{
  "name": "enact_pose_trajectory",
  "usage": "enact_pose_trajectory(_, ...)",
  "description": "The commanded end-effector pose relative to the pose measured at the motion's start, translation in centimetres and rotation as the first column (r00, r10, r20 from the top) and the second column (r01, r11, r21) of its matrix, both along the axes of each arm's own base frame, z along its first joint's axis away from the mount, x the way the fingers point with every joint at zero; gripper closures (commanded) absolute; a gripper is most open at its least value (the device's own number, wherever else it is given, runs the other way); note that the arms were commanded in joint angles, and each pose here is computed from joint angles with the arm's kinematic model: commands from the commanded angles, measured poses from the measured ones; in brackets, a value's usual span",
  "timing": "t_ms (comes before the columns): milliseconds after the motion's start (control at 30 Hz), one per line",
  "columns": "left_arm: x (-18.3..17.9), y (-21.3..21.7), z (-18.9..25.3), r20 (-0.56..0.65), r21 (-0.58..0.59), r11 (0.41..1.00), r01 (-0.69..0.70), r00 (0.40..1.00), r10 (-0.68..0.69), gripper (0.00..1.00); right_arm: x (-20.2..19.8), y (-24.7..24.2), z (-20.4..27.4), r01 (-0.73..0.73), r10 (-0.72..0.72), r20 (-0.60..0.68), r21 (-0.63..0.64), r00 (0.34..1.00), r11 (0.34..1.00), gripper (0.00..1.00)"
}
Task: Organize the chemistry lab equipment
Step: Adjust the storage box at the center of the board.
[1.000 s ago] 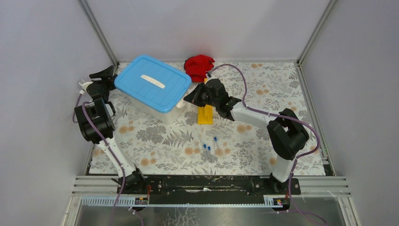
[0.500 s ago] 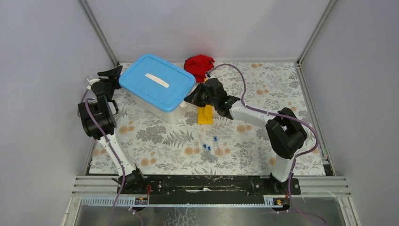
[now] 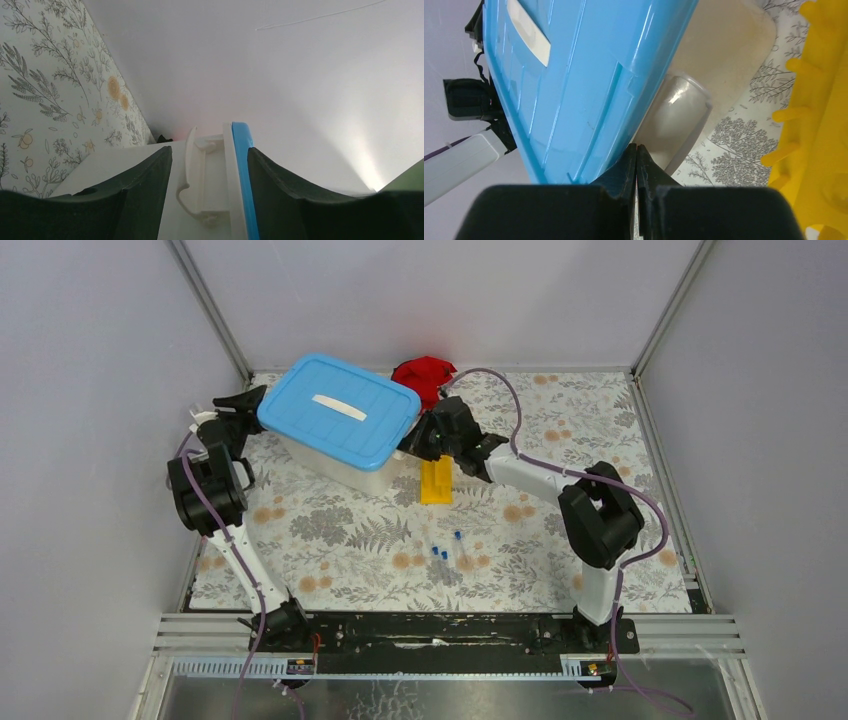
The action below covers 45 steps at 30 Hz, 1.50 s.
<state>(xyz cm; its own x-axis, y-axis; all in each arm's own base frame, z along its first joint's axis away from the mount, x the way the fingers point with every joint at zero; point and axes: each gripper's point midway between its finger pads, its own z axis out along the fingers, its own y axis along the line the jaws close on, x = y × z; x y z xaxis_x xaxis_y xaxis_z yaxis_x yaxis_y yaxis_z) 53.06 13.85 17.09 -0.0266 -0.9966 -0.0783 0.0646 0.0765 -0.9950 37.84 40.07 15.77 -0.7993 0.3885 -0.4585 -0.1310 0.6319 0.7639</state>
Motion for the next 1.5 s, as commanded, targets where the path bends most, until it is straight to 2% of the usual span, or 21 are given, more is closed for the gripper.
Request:
enact_pose_trajectory(0,-1.0,-2.5,-0.2,0.045,0.038,0.996,0.081,0.996,-0.082,0.37,2.3,0.8,4.8,-0.008,0.001,0.117,0.063,0.993,0.998,0.96)
enact_pose_trajectory(400,-4.3,-4.0,-0.8,0.045,-0.005,0.997,0.077,0.996,-0.077,0.39,3.9,0.7,5.1,-0.039,0.035,0.121,0.032,0.992,0.999,0.96)
enact_pose_trajectory(833,-7.9,-5.5,-1.1,0.030,-0.030,0.998,0.059,0.998,-0.058,0.41,3.7,1.2,4.8,-0.098,0.097,0.103,0.004,0.990,0.995,0.96)
enact_pose_trajectory(1067,-9.5,-3.6,-0.4,0.042,-0.042,0.999,-0.009,0.999,0.011,0.40,3.5,0.8,4.2,-0.111,0.115,0.103,-0.044,0.988,0.993,0.95)
enact_pose_trajectory(1467,-9.6,-1.2,3.0,0.109,-0.032,0.997,-0.065,0.992,0.068,0.35,3.5,-0.3,2.5,-0.108,0.121,0.080,-0.152,0.989,0.983,0.95)
